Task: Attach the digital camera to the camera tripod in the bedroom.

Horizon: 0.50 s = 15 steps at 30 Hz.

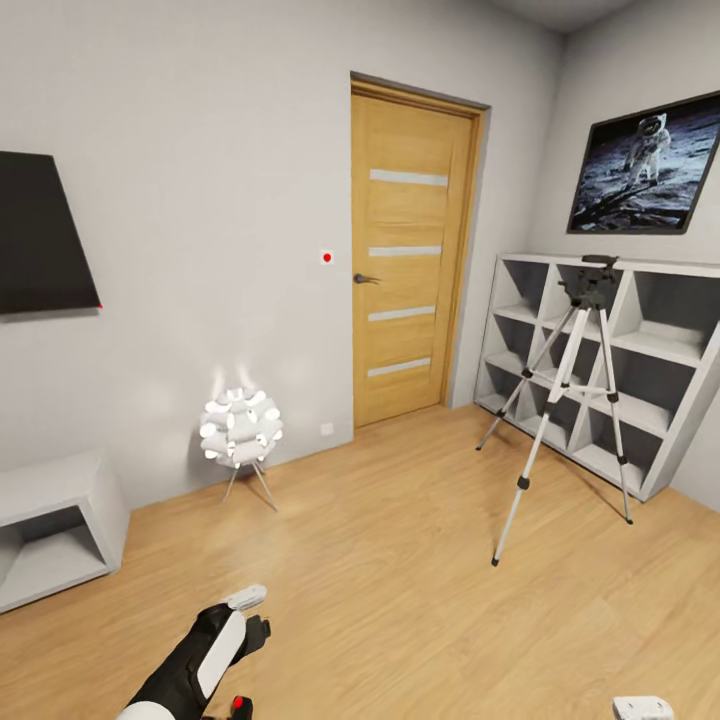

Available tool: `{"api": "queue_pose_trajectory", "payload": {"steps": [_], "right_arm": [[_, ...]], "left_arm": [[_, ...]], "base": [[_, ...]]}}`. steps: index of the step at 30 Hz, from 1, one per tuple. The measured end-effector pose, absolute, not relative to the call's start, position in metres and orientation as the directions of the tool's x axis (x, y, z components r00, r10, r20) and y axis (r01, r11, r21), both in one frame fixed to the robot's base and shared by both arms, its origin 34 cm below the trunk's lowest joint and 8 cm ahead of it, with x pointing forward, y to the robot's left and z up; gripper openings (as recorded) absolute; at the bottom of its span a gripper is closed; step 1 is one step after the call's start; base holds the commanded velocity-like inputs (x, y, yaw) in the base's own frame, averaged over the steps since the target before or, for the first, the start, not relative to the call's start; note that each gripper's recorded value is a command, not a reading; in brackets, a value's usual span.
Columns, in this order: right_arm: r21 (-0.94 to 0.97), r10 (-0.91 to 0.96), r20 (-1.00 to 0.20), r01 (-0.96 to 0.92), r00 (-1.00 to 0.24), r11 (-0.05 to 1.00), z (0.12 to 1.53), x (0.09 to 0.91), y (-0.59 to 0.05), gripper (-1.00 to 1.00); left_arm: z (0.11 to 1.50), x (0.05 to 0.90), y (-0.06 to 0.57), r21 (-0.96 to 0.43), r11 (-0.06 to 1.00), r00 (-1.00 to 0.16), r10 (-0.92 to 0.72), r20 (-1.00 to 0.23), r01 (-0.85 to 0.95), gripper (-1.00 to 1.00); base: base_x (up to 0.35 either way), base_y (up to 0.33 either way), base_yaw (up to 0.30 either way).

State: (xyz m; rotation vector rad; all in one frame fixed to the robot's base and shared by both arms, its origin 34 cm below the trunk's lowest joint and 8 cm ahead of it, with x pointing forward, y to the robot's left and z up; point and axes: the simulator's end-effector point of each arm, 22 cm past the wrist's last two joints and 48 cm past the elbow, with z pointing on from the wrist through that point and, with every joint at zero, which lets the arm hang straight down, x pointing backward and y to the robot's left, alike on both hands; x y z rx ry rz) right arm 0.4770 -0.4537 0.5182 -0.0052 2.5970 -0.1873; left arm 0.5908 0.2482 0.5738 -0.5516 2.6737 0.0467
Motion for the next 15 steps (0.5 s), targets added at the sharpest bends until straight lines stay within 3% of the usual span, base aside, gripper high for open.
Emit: {"api": "queue_pose_trajectory", "payload": {"steps": [12,15], "right_arm": [[-0.07,-0.063,-0.533,-0.03,-0.844,0.997,0.513,0.487,-0.465,1.0],[-0.042,-0.038,-0.483,-0.021,-0.875,0.999,0.524,0.508,-0.445,1.0]], "left_arm": [[0.539,0.585,0.256,-0.098,0.901,-0.812,-0.424,-0.401,-0.422,1.0],[0.55,0.599,0.235,-0.157,0.921,-0.844,-0.389,-0.368,-0.356,1.0]], "base": [[0.0,0.0,0.0],[0.0,0.0,0.0]]}}
